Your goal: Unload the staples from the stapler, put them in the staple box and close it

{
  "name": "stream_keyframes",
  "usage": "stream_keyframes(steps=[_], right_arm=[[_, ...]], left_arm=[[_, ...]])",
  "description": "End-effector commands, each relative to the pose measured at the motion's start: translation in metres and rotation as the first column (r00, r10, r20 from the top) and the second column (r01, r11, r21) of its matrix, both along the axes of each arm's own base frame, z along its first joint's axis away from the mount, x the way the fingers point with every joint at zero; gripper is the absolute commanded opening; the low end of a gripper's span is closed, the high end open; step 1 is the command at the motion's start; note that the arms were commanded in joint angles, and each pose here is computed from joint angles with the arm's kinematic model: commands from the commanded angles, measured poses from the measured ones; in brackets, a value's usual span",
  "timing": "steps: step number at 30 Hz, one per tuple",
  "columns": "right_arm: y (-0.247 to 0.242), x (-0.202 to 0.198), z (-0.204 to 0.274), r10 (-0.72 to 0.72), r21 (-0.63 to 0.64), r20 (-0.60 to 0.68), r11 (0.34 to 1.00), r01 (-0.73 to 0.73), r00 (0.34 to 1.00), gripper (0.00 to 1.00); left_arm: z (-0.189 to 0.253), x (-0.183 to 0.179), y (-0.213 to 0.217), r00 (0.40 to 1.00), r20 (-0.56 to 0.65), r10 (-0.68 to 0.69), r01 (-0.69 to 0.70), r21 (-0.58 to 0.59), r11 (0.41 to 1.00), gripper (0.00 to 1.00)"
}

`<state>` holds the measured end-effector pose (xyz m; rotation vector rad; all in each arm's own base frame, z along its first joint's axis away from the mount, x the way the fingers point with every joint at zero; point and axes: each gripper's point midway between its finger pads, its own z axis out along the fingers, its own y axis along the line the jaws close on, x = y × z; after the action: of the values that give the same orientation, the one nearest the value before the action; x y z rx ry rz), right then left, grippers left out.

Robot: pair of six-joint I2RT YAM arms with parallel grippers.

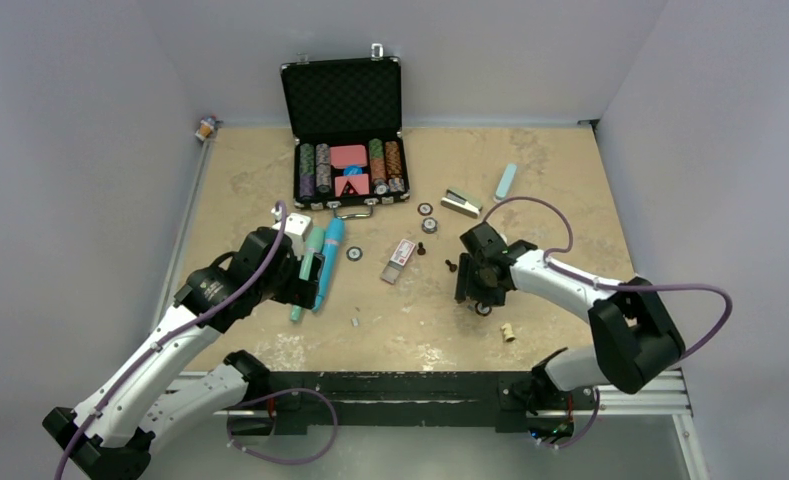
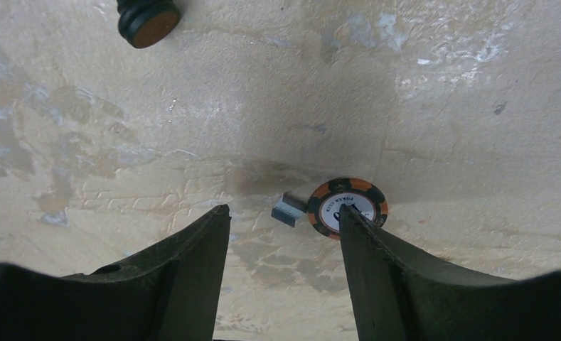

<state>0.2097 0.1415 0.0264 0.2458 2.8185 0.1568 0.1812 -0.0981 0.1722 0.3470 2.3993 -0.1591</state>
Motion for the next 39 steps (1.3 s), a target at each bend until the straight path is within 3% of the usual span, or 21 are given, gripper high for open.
stream_keyframes(steps=[1,10,19,39], right_arm=[[0.01,0.009,-0.002,0.053,0.024,0.037,0.998,-0.054,0.998,0.6],[0.024,0.022,0.009,0.093,0.04,0.068,0.995,-0.096,0.993,0.58],[0.036,0.01,0.003,0.149,0.087,0.049,0.984,-0.153,0.988,0.55],[0.013,-0.019,-0.007,0.093,0.033,-0.028,0.995,-0.092,0.995,0.55]], left_arm=[[0.005,0.004,0.002,1.0,0.02,0.022,-0.022,-0.006,1.0,0.96],[0.005,0.004,0.002,1.0,0.019,0.023,-0.023,-0.005,1.0,0.96],[0.004,0.005,0.001,1.0,0.019,0.021,-0.021,-0.005,1.0,0.96],[0.004,0.005,0.002,1.0,0.018,0.022,-0.022,-0.004,1.0,0.96]])
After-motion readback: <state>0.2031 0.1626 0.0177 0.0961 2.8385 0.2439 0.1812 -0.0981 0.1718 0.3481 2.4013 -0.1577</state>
